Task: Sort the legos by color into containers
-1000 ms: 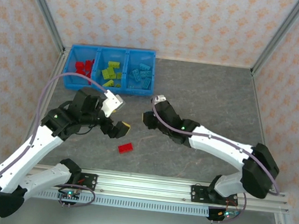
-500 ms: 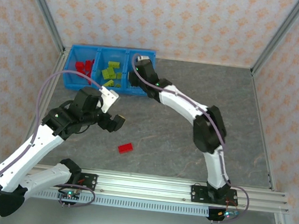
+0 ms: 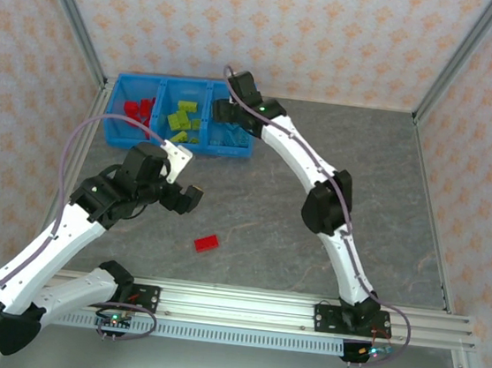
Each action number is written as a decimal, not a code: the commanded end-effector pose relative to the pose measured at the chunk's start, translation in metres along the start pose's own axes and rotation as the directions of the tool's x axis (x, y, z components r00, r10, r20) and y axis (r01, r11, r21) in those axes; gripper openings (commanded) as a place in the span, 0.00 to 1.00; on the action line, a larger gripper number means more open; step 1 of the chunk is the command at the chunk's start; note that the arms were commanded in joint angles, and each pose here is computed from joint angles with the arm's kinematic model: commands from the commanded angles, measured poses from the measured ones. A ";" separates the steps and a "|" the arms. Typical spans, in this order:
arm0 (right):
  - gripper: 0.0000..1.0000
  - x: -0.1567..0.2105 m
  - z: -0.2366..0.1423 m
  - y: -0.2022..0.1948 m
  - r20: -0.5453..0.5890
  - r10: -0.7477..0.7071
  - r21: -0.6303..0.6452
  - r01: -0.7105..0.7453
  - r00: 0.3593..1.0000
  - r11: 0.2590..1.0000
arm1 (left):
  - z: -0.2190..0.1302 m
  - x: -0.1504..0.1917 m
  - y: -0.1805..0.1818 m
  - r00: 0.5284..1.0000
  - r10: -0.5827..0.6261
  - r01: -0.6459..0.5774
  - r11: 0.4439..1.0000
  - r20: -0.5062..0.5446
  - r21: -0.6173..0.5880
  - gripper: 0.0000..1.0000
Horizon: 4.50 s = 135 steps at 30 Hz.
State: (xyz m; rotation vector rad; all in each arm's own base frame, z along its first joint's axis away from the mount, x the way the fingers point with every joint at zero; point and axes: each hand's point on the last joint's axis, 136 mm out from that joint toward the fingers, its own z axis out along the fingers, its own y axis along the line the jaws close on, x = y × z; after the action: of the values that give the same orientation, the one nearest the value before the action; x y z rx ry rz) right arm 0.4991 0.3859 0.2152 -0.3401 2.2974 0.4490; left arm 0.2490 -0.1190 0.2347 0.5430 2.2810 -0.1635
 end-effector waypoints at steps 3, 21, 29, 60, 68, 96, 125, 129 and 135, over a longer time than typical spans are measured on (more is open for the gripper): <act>0.66 -0.005 -0.132 0.030 -0.009 0.021 -0.200 -0.022 1.000 0.979 | 0.000 -0.001 0.001 1.000 0.004 -0.004 1.000 -0.013 -0.007 1.00; 1.00 0.214 -0.292 -0.030 -0.114 0.128 -0.348 -0.160 0.985 0.924 | 0.077 0.078 -0.085 0.931 -0.105 0.149 0.984 -0.348 0.101 1.00; 0.99 0.236 -0.279 -0.041 -0.149 0.182 -0.304 -0.220 0.972 0.927 | 0.117 0.126 -0.107 0.876 -0.028 0.079 0.993 -0.482 0.086 0.85; 0.99 0.254 -0.260 -0.032 -0.253 0.174 -0.315 -0.251 0.952 0.915 | 0.126 0.170 -0.106 0.854 -0.066 0.067 0.998 -0.517 -0.018 0.26; 1.00 0.270 -0.264 -0.022 -0.303 0.162 -0.345 -0.267 0.939 0.900 | 0.109 0.079 -0.057 0.945 -0.174 0.146 0.982 -0.276 -0.120 0.26; 0.99 0.262 -0.289 -0.065 -0.145 0.289 -0.186 -0.313 0.946 0.931 | 0.153 -0.070 0.354 0.612 -0.752 0.767 0.489 0.244 -0.417 0.54; 0.99 0.206 -0.210 -0.378 0.509 0.117 0.646 -0.468 0.853 0.603 | 0.037 0.066 0.157 0.812 -0.240 0.520 0.710 0.532 -0.474 1.00; 0.99 0.211 -0.162 -0.363 0.436 0.070 0.552 -0.328 0.897 0.767 | 0.056 0.061 0.168 0.781 -0.258 0.539 0.738 0.569 -0.406 1.00; 0.99 0.210 -0.165 -0.368 0.454 0.076 0.567 -0.354 0.888 0.744 | 0.118 0.059 0.198 0.822 -0.300 0.515 0.754 0.484 -0.408 1.00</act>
State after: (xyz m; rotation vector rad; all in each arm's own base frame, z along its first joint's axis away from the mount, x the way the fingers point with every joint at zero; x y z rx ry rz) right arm 0.3778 -0.0416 0.0697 0.3860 2.0078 -0.2173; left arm 0.3395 0.0516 0.0944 -0.3459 2.0094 0.1937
